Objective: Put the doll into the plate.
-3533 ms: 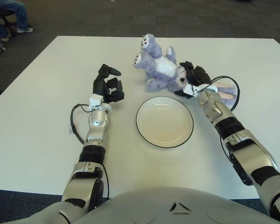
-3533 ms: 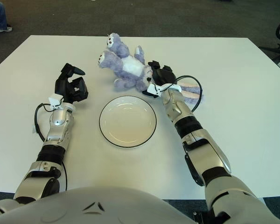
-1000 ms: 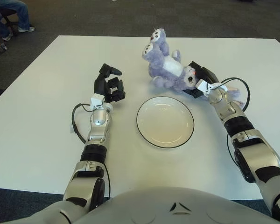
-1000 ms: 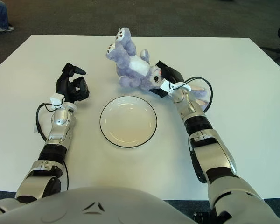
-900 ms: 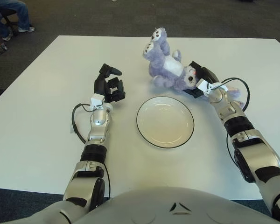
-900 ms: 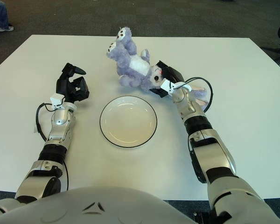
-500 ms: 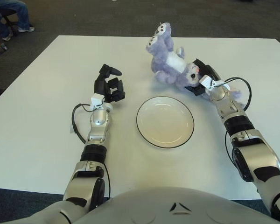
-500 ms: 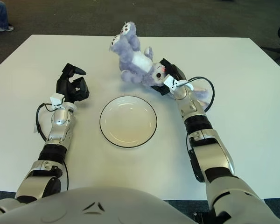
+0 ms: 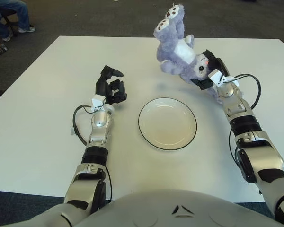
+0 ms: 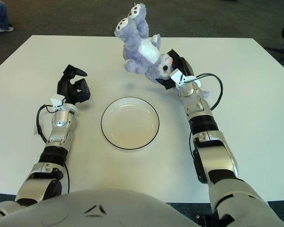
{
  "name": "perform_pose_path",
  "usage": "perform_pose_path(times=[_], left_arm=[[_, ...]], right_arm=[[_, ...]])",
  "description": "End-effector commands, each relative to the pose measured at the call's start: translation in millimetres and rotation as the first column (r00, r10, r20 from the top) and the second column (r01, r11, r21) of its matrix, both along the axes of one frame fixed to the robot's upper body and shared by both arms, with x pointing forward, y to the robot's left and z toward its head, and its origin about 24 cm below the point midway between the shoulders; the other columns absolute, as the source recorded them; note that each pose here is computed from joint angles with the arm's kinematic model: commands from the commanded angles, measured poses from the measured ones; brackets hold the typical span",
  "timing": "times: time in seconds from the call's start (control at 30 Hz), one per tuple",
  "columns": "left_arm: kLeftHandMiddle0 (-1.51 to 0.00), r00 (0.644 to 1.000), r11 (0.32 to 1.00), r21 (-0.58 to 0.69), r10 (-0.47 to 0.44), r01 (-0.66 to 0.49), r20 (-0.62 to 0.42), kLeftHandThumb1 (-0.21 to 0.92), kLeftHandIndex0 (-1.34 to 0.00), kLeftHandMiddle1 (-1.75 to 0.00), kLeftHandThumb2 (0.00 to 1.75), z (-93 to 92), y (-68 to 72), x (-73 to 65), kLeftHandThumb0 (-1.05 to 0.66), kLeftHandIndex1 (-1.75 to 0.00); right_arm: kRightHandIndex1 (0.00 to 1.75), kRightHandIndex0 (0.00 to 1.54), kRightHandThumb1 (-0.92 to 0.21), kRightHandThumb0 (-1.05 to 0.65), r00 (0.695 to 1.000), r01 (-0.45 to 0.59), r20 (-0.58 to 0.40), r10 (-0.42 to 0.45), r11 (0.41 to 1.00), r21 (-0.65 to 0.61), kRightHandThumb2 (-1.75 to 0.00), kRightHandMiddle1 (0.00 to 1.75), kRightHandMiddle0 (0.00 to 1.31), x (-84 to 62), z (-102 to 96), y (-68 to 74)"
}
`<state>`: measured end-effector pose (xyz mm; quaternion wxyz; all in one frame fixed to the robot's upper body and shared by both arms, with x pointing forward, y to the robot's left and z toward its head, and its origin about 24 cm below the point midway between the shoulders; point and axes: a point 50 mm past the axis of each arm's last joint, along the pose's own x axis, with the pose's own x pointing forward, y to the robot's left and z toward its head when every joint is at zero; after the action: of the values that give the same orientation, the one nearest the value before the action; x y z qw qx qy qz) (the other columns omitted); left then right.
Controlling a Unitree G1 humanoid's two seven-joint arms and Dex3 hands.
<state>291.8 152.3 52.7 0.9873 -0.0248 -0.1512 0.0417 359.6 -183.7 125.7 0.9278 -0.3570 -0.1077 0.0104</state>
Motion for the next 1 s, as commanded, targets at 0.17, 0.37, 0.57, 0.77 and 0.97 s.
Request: perform_pose_path(times=[0.17, 0.37, 0.57, 0.77, 0.97], left_arm=[[-1.16, 0.988, 1.0, -0.025, 0.009, -0.013, -0.153, 0.48, -0.49, -1.75, 1.12, -38.8, 0.9, -21.8, -0.43, -1.75], [-1.16, 0.988, 1.0, -0.03, 0.004, -0.009, -0.156, 0.47, -0.49, -1.75, 1.12, -39.2, 0.7, -21.3, -0.43, -1.75], [-1.15, 0.986, 0.999, -0.03, 0.011, -0.016, -0.168, 0.48, -0.48, -1.75, 1.11, -40.3, 0.4, -20.8, -0.43, -1.75], [-1.14, 0.984, 0.999, -0.026, 0.017, -0.022, -0.175, 0.49, -0.48, -1.75, 1.1, -40.3, -0.2, -19.8, -0.43, -1.75], [-1.16, 0.985, 1.0, -0.017, 0.017, -0.021, -0.17, 0.47, -0.49, -1.75, 1.12, -39.7, -0.4, -19.2, -0.43, -1.75]], right_arm=[[1.75, 0.7, -0.21, 0.51, 0.99, -0.031, 0.137, 0.027, 0.999, 0.022, -1.45, 1.75, 0.76, -14.4, 38.8, 5.5], [1.75, 0.7, -0.2, 0.52, 0.987, -0.032, 0.16, 0.03, 0.999, 0.012, -1.46, 1.75, 0.75, -19.7, 44.0, 5.6], [1.75, 0.71, -0.19, 0.52, 0.984, -0.067, 0.166, 0.061, 0.997, 0.029, -1.47, 1.75, 0.79, -27.0, 46.9, 4.4], [1.75, 0.7, -0.2, 0.51, 0.98, -0.101, 0.172, 0.095, 0.994, 0.03, -1.46, 1.75, 0.84, -35.0, 48.6, 3.2], [1.75, 0.72, -0.18, 0.52, 0.979, -0.132, 0.161, 0.126, 0.991, 0.029, -1.48, 1.75, 0.87, -44.5, 48.0, 1.3]])
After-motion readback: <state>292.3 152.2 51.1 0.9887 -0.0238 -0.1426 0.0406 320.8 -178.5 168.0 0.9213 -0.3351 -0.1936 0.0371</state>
